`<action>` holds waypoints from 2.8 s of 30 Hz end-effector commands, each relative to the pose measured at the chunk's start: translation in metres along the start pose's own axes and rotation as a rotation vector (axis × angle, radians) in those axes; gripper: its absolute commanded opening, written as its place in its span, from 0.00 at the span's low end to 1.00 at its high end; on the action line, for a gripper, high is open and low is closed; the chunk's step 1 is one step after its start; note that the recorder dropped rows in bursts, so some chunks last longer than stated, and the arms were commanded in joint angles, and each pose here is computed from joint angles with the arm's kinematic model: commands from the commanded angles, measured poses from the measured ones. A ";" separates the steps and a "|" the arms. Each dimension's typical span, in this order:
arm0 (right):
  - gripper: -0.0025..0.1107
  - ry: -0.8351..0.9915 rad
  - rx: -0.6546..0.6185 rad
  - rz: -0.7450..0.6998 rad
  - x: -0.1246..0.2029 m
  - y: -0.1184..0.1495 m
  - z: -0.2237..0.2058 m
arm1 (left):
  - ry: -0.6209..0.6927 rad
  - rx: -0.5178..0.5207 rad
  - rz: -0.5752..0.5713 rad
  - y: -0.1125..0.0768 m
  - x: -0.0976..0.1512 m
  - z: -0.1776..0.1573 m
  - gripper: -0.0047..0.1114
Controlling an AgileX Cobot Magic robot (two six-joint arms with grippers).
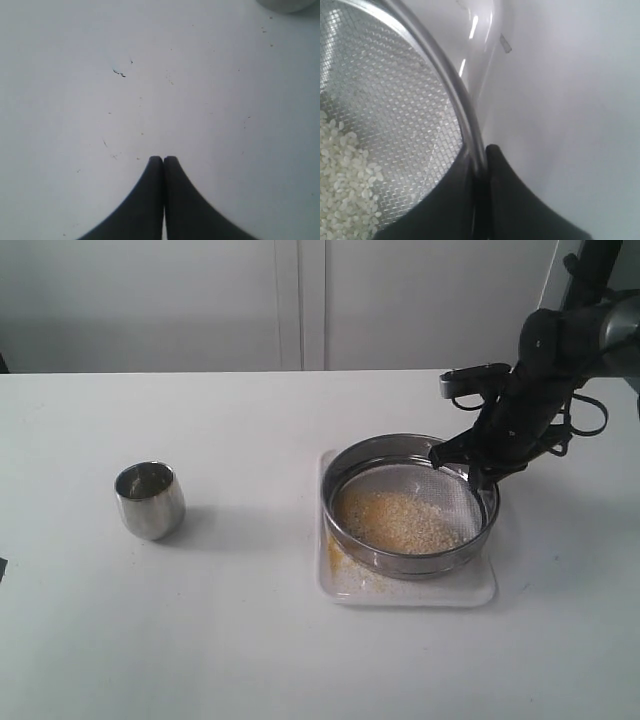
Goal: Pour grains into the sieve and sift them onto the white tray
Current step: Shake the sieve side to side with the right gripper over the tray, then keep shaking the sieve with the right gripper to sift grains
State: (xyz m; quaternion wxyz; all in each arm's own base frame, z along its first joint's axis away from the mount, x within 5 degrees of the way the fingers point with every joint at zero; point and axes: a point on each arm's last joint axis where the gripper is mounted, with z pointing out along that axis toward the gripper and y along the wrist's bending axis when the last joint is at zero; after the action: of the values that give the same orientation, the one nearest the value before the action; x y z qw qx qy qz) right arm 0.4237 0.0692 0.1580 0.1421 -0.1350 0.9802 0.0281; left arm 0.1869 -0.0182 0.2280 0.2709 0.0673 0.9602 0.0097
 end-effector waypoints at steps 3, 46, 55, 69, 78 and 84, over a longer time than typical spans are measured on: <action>0.02 -0.018 0.003 -0.011 -0.002 -0.001 -0.003 | 0.010 -0.001 -0.003 0.000 0.003 -0.001 0.04; 0.02 -0.010 -0.144 0.108 -0.017 -0.006 -0.030 | 0.010 -0.001 -0.003 0.000 0.003 -0.001 0.04; 0.02 0.004 -0.128 -0.054 -0.015 -0.007 -0.030 | 0.010 -0.001 -0.003 0.000 0.003 -0.001 0.04; 0.02 0.013 -0.167 -0.129 -0.013 -0.007 -0.031 | 0.010 -0.001 -0.003 0.000 0.003 -0.001 0.04; 0.02 -0.040 -0.146 0.110 -0.019 -0.015 -0.031 | 0.010 -0.001 -0.003 0.000 0.003 -0.001 0.04; 0.02 -0.047 -0.120 0.055 -0.020 -0.012 -0.031 | 0.010 -0.001 -0.003 0.000 0.003 -0.001 0.04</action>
State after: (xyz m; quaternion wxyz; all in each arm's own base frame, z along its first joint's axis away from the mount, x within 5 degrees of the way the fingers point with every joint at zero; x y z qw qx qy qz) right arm 0.4347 0.0607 0.1842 0.1367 -0.1562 0.9731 0.1004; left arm 0.1869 -0.0182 0.2280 0.2709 0.0673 0.9602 0.0097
